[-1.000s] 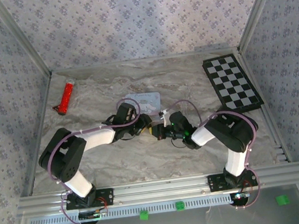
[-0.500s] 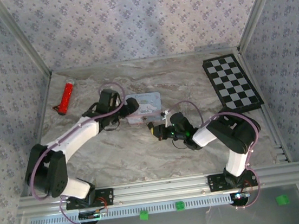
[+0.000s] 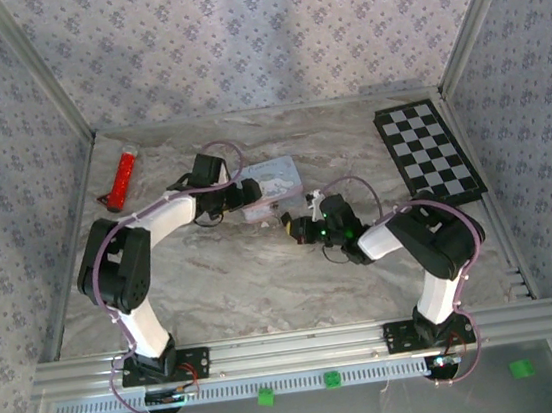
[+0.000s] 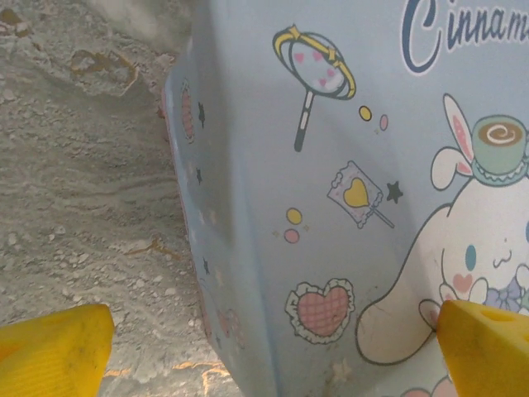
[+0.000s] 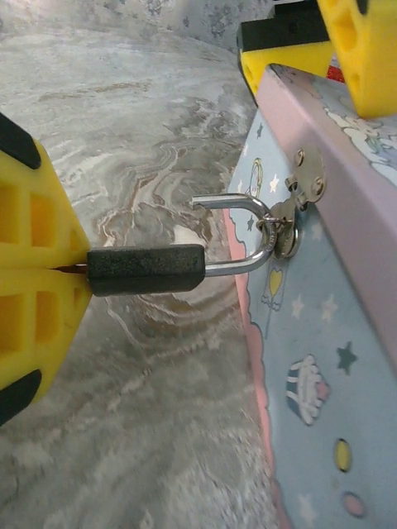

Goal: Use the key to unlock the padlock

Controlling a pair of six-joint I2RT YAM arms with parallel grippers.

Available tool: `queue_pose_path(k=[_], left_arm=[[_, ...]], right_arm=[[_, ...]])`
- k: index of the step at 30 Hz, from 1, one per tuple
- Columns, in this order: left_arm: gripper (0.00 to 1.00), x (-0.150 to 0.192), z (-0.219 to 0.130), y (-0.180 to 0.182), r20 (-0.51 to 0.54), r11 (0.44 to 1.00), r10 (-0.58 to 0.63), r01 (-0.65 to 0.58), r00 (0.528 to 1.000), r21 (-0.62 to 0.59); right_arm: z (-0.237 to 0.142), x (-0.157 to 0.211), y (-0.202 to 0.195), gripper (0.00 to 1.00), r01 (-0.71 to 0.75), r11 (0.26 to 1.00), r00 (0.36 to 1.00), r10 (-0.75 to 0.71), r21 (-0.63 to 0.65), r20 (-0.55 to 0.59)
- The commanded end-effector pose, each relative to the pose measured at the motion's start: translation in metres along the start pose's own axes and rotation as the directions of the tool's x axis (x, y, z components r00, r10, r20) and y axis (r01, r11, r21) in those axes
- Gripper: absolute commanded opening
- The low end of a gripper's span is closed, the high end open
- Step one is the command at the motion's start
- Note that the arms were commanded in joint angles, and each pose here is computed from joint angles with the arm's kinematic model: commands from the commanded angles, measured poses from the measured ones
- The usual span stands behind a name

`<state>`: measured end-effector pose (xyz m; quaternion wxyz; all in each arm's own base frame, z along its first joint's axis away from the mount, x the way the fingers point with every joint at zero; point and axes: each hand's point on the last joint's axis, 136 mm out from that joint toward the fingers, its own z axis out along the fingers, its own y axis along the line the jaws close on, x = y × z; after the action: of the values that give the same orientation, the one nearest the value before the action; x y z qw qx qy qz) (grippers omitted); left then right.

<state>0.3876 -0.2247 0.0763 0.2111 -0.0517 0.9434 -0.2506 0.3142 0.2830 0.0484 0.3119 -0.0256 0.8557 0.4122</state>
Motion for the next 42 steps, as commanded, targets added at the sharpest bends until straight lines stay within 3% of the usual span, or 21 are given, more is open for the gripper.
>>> queue_pose_path(k=[1,9,15,21,30,33,42], left_arm=[[0.98,0.013,0.013,0.000,-0.045,0.998,-0.052,0.053,0.998,0.039],[0.95,0.036,0.025,-0.012,-0.032,0.996,-0.081,0.082,0.996,0.025],[0.95,0.036,0.029,-0.009,-0.028,0.996,-0.090,0.090,0.996,0.003],[0.95,0.035,0.029,-0.010,-0.019,0.995,-0.098,0.098,0.995,0.013],[0.95,0.034,0.028,-0.011,-0.009,0.995,-0.100,0.100,0.995,0.022],[0.95,0.033,0.027,-0.011,-0.005,0.994,-0.104,0.104,0.995,0.025],[0.95,0.032,0.022,-0.010,0.017,0.993,-0.113,0.112,0.993,0.040]], right_arm=[[0.003,0.000,-0.005,0.00,-0.033,0.999,0.999,0.034,0.011,-0.034],[-0.005,0.001,-0.008,0.00,-0.064,0.998,0.997,0.063,-0.023,-0.055],[-0.021,-0.011,-0.016,0.14,-0.065,0.998,0.997,0.065,-0.010,-0.028],[-0.029,-0.019,-0.017,0.27,0.032,0.999,0.998,-0.030,0.021,-0.060],[-0.023,-0.025,-0.016,0.36,0.164,0.986,0.979,-0.161,0.010,-0.127],[-0.017,-0.031,-0.021,0.50,0.162,0.986,0.981,-0.158,0.026,-0.114],[0.006,-0.021,-0.024,0.51,0.210,0.976,0.967,-0.199,0.057,-0.158]])
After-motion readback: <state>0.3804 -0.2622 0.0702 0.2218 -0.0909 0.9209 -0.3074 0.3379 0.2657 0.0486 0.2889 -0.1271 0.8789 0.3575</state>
